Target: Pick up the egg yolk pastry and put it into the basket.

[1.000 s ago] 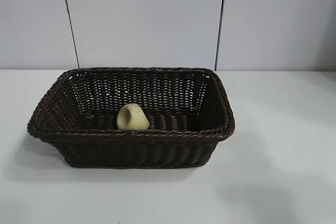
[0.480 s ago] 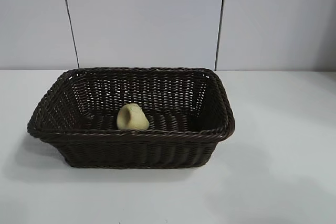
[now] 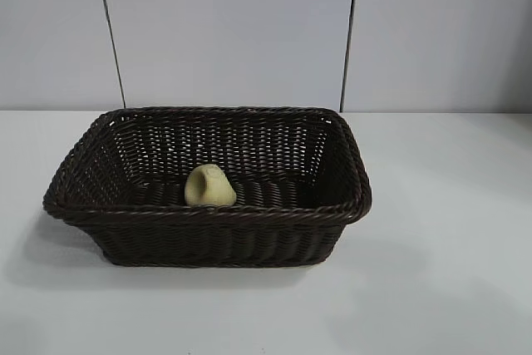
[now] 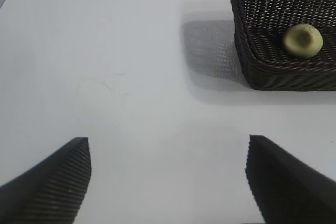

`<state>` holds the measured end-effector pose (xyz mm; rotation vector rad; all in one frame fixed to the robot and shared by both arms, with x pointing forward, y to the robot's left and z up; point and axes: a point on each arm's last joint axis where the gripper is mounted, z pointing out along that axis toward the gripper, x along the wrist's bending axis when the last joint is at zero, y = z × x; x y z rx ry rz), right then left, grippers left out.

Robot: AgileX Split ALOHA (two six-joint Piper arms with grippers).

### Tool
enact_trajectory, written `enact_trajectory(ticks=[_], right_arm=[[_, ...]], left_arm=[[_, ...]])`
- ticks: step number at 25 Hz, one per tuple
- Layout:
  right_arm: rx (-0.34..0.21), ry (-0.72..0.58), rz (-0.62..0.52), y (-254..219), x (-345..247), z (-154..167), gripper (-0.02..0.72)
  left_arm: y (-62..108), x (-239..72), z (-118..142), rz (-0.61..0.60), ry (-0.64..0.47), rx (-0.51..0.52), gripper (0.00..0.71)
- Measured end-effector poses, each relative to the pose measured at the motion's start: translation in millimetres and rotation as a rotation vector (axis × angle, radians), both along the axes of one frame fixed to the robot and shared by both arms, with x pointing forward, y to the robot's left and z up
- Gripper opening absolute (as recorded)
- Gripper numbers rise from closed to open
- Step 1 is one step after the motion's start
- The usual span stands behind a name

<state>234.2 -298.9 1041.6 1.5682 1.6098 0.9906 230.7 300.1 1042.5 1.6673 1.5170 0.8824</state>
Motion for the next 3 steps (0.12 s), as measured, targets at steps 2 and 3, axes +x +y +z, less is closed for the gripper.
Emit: enact_trajectory(ticks=[2,3], right_arm=[[0.0,0.0,0.0,0.0,0.0,0.0,0.517],[0.0,0.0,0.0,0.0,0.0,0.0,0.517]], left_arm=[[0.0,0.0,0.0,0.0,0.0,0.0,0.589],[0.0,0.0,0.0,0.0,0.0,0.0,0.589]])
